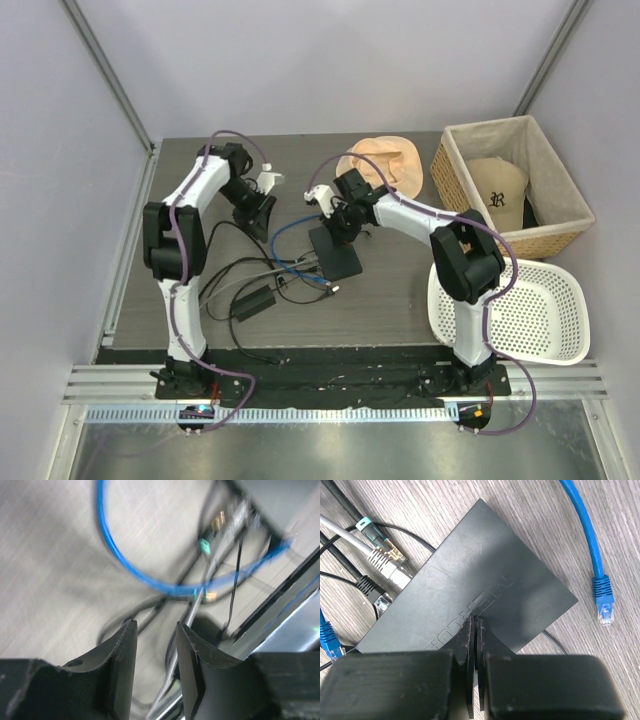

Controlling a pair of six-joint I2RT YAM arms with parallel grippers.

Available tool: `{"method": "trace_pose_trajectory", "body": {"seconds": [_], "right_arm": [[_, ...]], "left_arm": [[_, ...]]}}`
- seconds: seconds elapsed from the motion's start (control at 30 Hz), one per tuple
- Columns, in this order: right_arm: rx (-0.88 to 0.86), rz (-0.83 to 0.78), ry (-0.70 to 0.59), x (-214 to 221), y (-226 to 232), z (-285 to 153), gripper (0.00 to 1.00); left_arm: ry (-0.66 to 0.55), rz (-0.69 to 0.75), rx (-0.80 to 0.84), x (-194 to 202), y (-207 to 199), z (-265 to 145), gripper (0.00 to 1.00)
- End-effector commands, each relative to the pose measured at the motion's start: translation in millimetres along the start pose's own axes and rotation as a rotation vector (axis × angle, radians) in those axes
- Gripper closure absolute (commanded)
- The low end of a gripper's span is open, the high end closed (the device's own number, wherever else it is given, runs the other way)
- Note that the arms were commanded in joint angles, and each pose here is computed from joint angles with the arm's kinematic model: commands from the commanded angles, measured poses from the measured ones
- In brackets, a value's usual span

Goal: Pull the plug from the switch port

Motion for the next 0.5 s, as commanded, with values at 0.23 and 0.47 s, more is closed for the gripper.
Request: {"method": "trace_pose_trajectory", "body": {"seconds": [0.23,0.47], "right_arm": [[-0.141,0.110,0.360,96.3,30.4,39.3,0.99],[-0.139,0.120,0.361,97.1,30.3,38.5,0.99]], "left_arm": [[0.025,0.249,-0.170,31.8,10.9,14.0,0.55],[-0.003,0.331,-0.259,26.6,6.6,39.9,0.54]]}}
Point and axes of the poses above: each gripper's point midway between its finger pads, its own z axis out along the fingers, its own y axis along the line the jaws close on, x = y × z, the point moved 5 cm from there along -z, back along the fingers, and after that the axes turned 14 degrees about -z, right-handed, at the moved point
